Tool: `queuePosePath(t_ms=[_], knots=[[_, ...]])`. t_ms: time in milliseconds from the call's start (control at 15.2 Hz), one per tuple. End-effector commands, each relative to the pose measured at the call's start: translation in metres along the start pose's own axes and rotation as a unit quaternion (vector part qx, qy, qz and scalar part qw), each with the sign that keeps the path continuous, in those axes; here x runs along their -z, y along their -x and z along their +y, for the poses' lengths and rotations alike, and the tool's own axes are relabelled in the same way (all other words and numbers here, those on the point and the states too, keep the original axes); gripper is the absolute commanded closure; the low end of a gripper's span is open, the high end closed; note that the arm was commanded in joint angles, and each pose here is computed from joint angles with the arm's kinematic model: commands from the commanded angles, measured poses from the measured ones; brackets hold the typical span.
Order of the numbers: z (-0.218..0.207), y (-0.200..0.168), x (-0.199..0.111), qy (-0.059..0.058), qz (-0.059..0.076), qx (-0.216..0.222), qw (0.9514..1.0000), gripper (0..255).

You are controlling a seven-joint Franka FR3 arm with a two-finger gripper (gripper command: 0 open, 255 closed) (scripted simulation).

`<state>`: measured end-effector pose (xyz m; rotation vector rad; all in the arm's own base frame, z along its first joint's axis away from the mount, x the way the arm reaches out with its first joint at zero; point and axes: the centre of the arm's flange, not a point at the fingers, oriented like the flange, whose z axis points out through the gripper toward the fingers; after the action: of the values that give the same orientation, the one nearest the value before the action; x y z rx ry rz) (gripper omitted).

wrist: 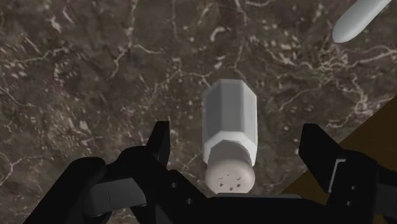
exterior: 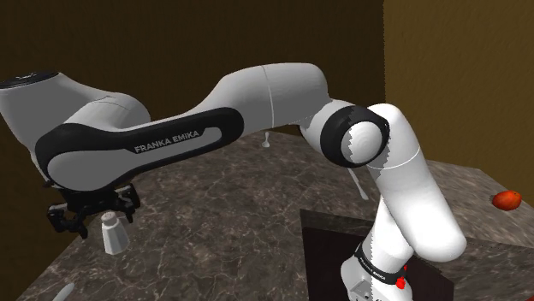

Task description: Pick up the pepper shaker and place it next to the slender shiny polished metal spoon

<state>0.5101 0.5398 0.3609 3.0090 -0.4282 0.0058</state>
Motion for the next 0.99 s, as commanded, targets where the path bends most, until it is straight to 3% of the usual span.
queuePosePath(t_ms=[0, 132, 396, 924], knots=[[0.000, 0.000, 0.000, 0.000, 0.000, 0.000, 1.0000, 0], [0.000, 0.000, 0.000, 0.000, 0.000, 0.000, 1.0000, 0], [0.000, 0.000, 0.050, 0.000, 0.000, 0.000, 1.0000, 0], [0.000, 0.000, 0.050, 0.000, 0.000, 0.000, 1.0000, 0]])
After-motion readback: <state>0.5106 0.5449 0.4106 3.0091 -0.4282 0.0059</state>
